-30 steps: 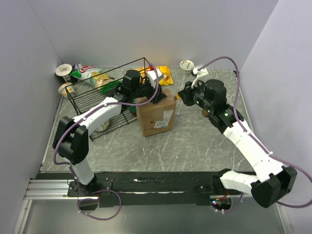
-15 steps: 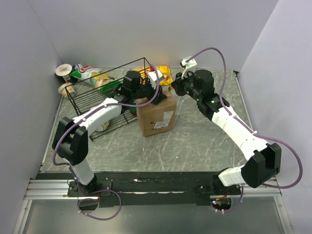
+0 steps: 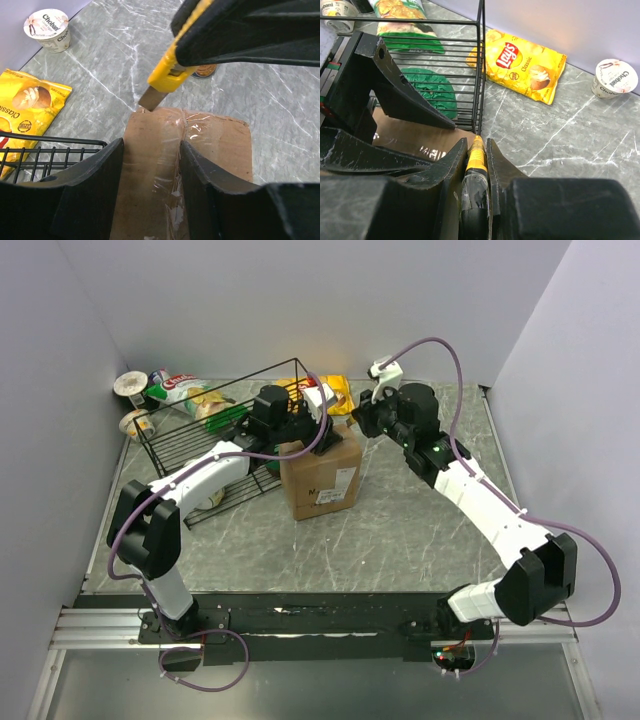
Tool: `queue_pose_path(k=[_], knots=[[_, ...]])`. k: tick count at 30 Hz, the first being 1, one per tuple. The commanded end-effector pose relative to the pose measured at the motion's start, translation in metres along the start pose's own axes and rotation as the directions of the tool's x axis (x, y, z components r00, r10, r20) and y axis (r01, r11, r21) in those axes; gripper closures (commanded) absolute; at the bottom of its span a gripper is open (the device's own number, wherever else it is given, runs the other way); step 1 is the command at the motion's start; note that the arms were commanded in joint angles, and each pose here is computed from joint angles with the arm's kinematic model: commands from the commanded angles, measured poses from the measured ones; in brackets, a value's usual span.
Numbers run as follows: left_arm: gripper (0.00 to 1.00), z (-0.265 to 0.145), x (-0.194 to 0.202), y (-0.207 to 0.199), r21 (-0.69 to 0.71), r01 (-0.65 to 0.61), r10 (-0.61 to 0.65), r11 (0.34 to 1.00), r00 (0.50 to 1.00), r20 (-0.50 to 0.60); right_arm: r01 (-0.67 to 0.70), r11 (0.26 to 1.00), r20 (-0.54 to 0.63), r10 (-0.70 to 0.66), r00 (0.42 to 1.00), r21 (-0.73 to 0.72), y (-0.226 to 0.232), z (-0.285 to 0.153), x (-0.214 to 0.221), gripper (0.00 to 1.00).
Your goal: Unpack the express box
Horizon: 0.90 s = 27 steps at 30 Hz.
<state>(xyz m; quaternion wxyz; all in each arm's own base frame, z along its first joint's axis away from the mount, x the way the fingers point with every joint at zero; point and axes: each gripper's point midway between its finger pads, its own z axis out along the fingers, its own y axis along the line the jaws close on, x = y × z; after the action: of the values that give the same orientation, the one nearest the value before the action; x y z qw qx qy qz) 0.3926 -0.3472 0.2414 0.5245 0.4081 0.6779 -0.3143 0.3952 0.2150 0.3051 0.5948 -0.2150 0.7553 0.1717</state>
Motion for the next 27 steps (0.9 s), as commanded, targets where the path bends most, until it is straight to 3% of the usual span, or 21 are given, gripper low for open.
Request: queue_pose_path(k=[1, 19, 27], knots=[[0.49, -0.001, 0.067, -0.002, -0.037, 0.078, -0.084, 0.996, 0.977, -0.197, 0.020, 1.000, 0.044, -0.021, 0.999, 0.007, 0.001, -0.022, -0.018, 1.00], [0.59, 0.004, 0.077, 0.000, -0.047, 0.102, -0.110, 0.994, 0.970, -0.219, -0.094, 0.994, -0.107, 0.088, 0.990, -0.049, 0.022, -0.083, 0.018, 1.00], [0.57, 0.000, 0.072, -0.018, 0.021, 0.090, -0.083, 0.996, 0.973, -0.214, 0.000, 1.000, 0.067, -0.001, 0.998, 0.021, -0.009, -0.064, -0.046, 1.00]])
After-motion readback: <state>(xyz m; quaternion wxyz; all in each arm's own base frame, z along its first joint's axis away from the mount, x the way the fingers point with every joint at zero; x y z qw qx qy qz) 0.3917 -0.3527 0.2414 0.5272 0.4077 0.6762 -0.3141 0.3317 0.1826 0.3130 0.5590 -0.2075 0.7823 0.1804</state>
